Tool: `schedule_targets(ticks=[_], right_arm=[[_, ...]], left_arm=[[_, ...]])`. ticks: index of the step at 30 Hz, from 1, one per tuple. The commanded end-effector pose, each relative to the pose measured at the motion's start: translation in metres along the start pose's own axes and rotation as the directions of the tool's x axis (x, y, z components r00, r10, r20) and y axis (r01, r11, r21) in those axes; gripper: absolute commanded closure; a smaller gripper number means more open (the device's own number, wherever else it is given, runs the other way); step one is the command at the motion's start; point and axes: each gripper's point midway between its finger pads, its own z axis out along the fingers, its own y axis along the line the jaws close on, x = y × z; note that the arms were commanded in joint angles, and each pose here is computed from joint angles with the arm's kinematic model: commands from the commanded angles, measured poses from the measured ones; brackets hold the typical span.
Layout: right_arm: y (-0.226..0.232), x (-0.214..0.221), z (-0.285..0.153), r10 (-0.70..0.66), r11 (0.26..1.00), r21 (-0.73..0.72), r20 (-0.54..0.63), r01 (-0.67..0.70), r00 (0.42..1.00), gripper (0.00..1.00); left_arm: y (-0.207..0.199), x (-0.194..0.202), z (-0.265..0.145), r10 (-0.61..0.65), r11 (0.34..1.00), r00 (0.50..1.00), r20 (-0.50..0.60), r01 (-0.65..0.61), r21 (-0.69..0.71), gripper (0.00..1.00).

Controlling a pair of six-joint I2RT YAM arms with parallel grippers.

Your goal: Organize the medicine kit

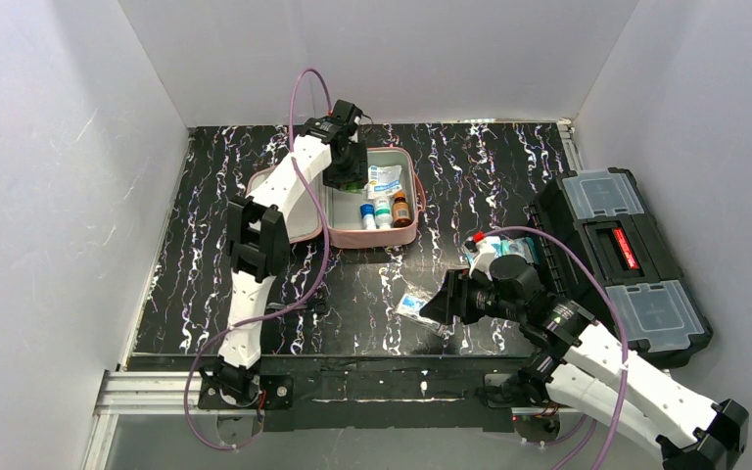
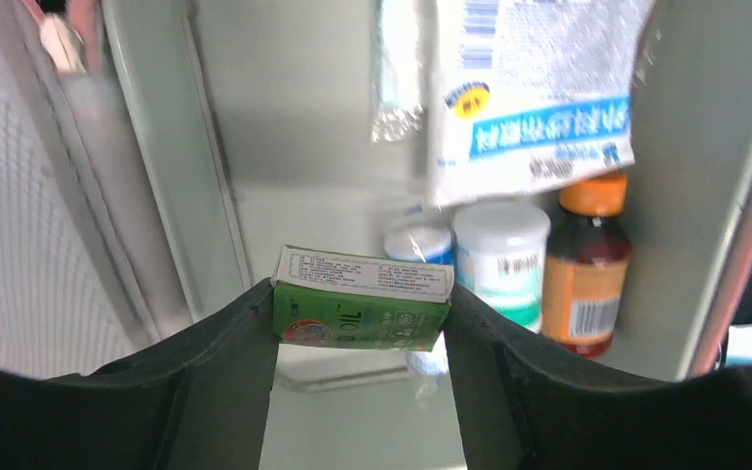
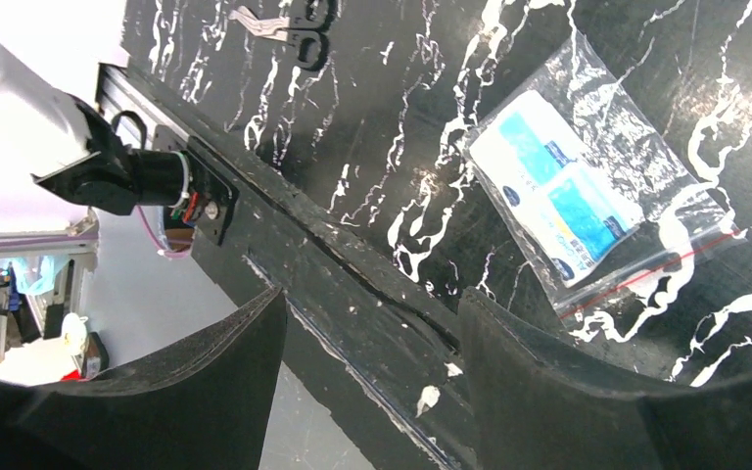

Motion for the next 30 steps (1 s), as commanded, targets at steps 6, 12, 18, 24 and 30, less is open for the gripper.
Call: schedule_targets(ticks=[6, 12, 18, 24, 30], right_arm=[[0.013, -0.008, 0.0, 0.006, 1.0, -0.03, 0.004, -0.006, 1.0, 0.29], [0.01, -0.004, 0.005, 0.021, 0.999, -0.027, -0.009, -0.021, 1.0, 0.29], [0.007, -0.002, 0.009, 0.02, 1.0, -0.016, -0.021, -0.02, 1.0, 0.29], [0.005, -0.001, 0.013, 0.021, 1.0, -0.013, -0.028, -0.022, 0.999, 0.28], [0.005, 0.0, 0.013, 0.025, 1.0, -0.013, -0.031, -0.025, 0.999, 0.27]], left_arm=[[-0.002, -0.053, 0.035, -0.111, 0.993, 0.987, 0.113, 0.105, 0.059, 0.55], [0.001, -0.063, 0.059, -0.121, 0.992, 0.98, 0.157, 0.117, 0.039, 0.5], [0.01, -0.065, 0.069, -0.126, 0.991, 0.976, 0.178, 0.13, -0.01, 0.41], [0.01, -0.072, 0.064, -0.108, 0.994, 0.971, 0.214, 0.11, 0.0, 0.22], [0.001, -0.089, 0.033, -0.079, 0.996, 0.951, 0.299, 0.064, 0.061, 0.07]])
